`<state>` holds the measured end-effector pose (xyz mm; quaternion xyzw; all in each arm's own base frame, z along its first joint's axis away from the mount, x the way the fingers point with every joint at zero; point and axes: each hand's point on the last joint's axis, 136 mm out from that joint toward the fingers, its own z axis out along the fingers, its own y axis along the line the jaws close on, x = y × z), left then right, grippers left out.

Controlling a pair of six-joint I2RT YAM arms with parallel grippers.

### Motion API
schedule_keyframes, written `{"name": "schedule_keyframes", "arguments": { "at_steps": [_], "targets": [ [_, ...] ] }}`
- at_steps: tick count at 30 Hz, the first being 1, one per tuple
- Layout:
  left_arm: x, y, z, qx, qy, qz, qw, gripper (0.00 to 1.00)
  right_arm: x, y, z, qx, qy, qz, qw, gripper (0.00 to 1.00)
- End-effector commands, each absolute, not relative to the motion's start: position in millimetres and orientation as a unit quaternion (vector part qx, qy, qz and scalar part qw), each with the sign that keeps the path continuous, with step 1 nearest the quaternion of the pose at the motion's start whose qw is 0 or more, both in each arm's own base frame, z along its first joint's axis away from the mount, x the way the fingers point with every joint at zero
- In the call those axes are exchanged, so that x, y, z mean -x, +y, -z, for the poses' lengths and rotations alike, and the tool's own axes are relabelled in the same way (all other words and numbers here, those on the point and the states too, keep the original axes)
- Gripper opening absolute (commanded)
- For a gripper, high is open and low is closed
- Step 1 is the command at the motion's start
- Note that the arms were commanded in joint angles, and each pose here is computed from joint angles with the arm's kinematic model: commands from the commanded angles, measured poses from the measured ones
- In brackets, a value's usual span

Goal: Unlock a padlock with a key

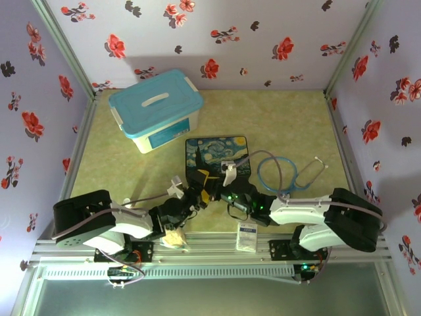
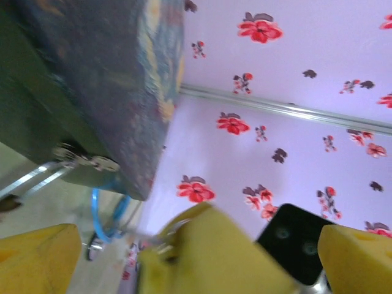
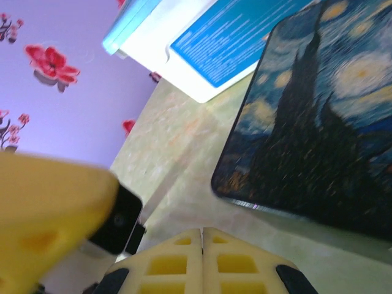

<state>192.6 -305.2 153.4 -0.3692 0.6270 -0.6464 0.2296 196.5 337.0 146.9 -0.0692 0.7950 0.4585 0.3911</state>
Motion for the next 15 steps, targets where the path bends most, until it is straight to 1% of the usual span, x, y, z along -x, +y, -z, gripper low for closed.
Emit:
{"name": "schedule_keyframes", "arguments": {
  "at_steps": [1,4,8,15],
  "targets": [
    [-193,-304,-183,0.364,0.591,0.678,0.241,0.93,-190,338,-148,0.063,0.784,-0.480,0.388,0.01],
    [-194,-301,-184,0.362,0.591,0.677,0.248,0.87,-191,335,-147,0.056,0.783,-0.480,0.391,0.01],
    [-193,-297,-175,0.367,0.597,0.669,0.248,0.83,-188,334,-146,0.060,0.785,-0.479,0.388,0.01],
    [-194,-293,-169,0.361,0.607,0.657,0.263,0.67,-184,326,-140,0.061,0.793,-0.469,0.385,0.01]
  ]
}}
